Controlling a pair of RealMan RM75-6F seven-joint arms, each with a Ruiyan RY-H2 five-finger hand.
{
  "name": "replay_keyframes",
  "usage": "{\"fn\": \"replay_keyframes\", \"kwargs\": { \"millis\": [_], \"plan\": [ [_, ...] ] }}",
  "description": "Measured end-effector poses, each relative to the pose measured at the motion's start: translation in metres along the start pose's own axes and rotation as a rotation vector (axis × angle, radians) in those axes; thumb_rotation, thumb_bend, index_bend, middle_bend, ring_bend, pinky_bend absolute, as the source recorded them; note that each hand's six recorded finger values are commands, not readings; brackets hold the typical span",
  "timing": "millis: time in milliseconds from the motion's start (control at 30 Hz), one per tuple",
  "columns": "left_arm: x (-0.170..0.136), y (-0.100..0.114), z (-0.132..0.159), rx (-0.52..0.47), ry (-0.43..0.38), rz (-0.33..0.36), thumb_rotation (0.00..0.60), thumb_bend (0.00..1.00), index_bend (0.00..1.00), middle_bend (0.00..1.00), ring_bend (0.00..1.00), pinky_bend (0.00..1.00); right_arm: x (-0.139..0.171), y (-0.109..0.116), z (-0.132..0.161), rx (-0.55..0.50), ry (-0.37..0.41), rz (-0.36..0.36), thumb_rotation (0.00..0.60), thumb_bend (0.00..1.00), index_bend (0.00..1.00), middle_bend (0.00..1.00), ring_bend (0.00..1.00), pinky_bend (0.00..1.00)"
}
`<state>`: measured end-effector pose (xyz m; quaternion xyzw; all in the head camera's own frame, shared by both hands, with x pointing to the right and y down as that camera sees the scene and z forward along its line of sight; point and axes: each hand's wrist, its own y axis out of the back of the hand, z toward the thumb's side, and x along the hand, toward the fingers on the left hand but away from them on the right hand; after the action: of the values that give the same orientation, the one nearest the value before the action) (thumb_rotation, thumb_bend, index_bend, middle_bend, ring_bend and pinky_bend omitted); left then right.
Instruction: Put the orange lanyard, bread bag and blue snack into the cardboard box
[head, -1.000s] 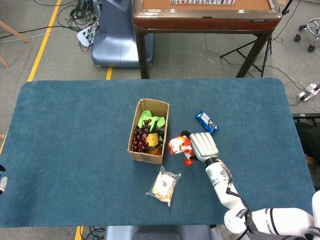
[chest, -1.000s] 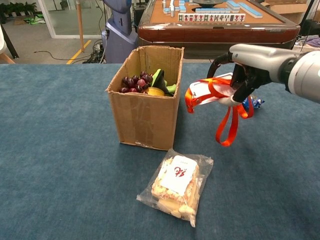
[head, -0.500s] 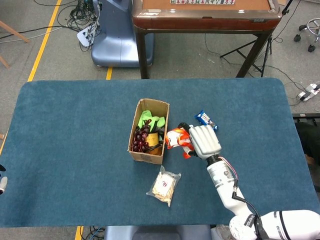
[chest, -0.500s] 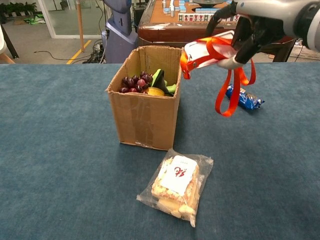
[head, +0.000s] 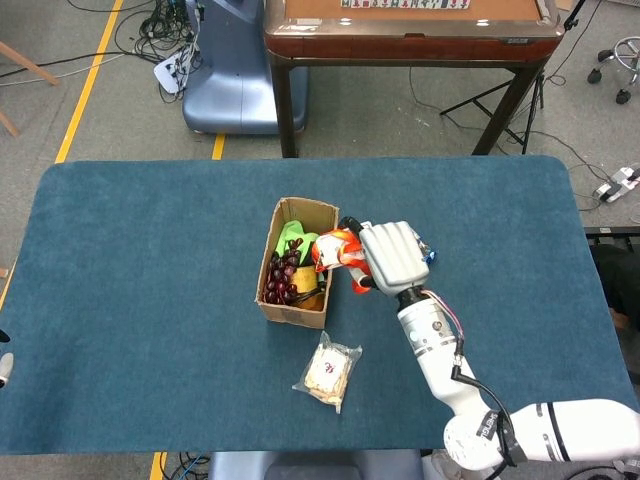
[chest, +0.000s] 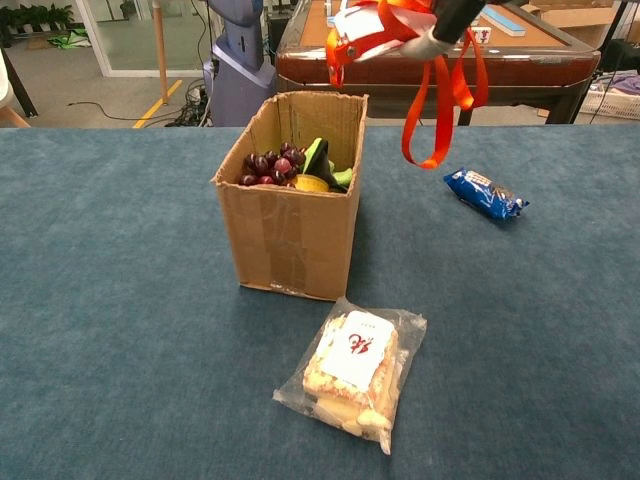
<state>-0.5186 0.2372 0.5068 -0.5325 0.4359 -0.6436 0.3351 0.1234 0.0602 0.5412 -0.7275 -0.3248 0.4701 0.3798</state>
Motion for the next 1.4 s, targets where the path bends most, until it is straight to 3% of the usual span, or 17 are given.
{"fn": "replay_keyframes", "kwargs": {
  "millis": [233,567,1033,1400],
  "plan": [
    [0.000,-0.002,0.001,0.003,-0.007,-0.008,0.600,0.35,0.47,0.55,0.38,0.60,-0.016,0.008,0.016,-0.047,0.009,-0.010,0.600,0.39,0.51,1.00,1.00,1.00],
    [-0.001,-0.004,0.001,-0.001,-0.010,-0.013,0.600,0.35,0.47,0.55,0.38,0.60,-0.041,0.002,0.036,-0.064,0.025,0.001,0.600,0.39,0.51,1.00,1.00,1.00],
    [-0.002,-0.001,-0.002,-0.019,-0.005,-0.011,0.600,0.35,0.47,0.55,0.38,0.60,-0.072,-0.024,0.072,-0.080,0.066,0.046,0.600,0.39,0.51,1.00,1.00,1.00],
    [-0.003,0.000,-0.001,-0.021,-0.013,-0.013,0.600,0.35,0.47,0.55,0.38,0.60,-0.090,-0.055,0.059,-0.055,0.027,0.089,0.600,0.39,0.51,1.00,1.00,1.00]
  ]
}}
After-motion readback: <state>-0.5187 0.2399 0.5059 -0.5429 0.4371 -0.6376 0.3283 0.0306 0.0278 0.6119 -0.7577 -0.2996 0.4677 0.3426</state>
